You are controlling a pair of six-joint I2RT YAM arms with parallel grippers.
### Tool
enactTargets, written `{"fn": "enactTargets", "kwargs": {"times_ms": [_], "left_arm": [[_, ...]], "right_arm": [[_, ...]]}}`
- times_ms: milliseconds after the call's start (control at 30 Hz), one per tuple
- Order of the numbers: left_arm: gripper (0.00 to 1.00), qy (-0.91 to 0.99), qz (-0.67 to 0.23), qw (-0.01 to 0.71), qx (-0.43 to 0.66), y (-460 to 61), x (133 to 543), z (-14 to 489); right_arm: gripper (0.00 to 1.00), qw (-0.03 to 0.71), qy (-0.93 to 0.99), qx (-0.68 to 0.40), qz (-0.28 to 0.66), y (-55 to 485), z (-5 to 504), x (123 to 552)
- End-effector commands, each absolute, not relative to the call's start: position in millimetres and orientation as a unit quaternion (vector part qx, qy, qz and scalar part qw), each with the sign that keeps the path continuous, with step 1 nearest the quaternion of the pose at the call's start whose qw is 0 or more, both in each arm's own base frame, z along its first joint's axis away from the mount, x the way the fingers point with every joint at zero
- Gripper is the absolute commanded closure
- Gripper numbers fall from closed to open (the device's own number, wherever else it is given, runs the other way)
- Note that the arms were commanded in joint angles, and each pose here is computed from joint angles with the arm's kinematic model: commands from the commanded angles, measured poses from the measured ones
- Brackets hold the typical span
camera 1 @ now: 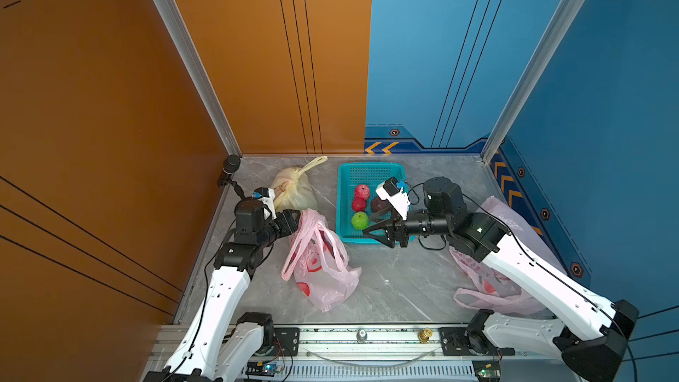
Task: Untie the knot of a plastic bag & take out the apple
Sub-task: Untie the plastic bag at the center of the board.
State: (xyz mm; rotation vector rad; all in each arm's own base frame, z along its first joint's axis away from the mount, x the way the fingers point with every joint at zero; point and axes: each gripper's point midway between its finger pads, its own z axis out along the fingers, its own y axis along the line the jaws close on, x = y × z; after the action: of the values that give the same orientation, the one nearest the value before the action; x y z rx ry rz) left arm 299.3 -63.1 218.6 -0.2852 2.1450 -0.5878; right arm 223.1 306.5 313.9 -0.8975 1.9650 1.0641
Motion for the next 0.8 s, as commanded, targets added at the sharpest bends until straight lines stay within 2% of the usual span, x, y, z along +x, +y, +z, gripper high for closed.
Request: {"fn": "enactTargets", "kwargs": {"times_ms": [0,167,333,700,767], "left_arm": [[0.42,0.857,-0.22,0.449,-0.124,-53.2,289.5,239.5],[0.41,0.861,-0.266,0.424,-0.095,-76.9,266.7,248.0],[0.41,0.884,-0.287,0.365,-0.061,-108.2,237.3,223.7],[0.4,0.929,-0.211,0.303,-0.013,-126.9,199.6,180.9],[0.39,0.933,-0.205,0.294,-0.016,-127.6,197.4,172.4]], "right_arm": [[0.38,0.327,0.837,-0.261,0.353,301.0,261.3,260.7],[0.38,0.249,0.843,-0.275,0.391,337.8,232.8,258.2],[0.36,0.205,0.824,-0.314,0.425,379.2,227.8,239.4],[0.36,0.164,0.833,-0.335,0.409,408.2,201.2,226.1],[0.4,0.161,0.842,-0.336,0.391,407.8,193.8,226.8]]}}
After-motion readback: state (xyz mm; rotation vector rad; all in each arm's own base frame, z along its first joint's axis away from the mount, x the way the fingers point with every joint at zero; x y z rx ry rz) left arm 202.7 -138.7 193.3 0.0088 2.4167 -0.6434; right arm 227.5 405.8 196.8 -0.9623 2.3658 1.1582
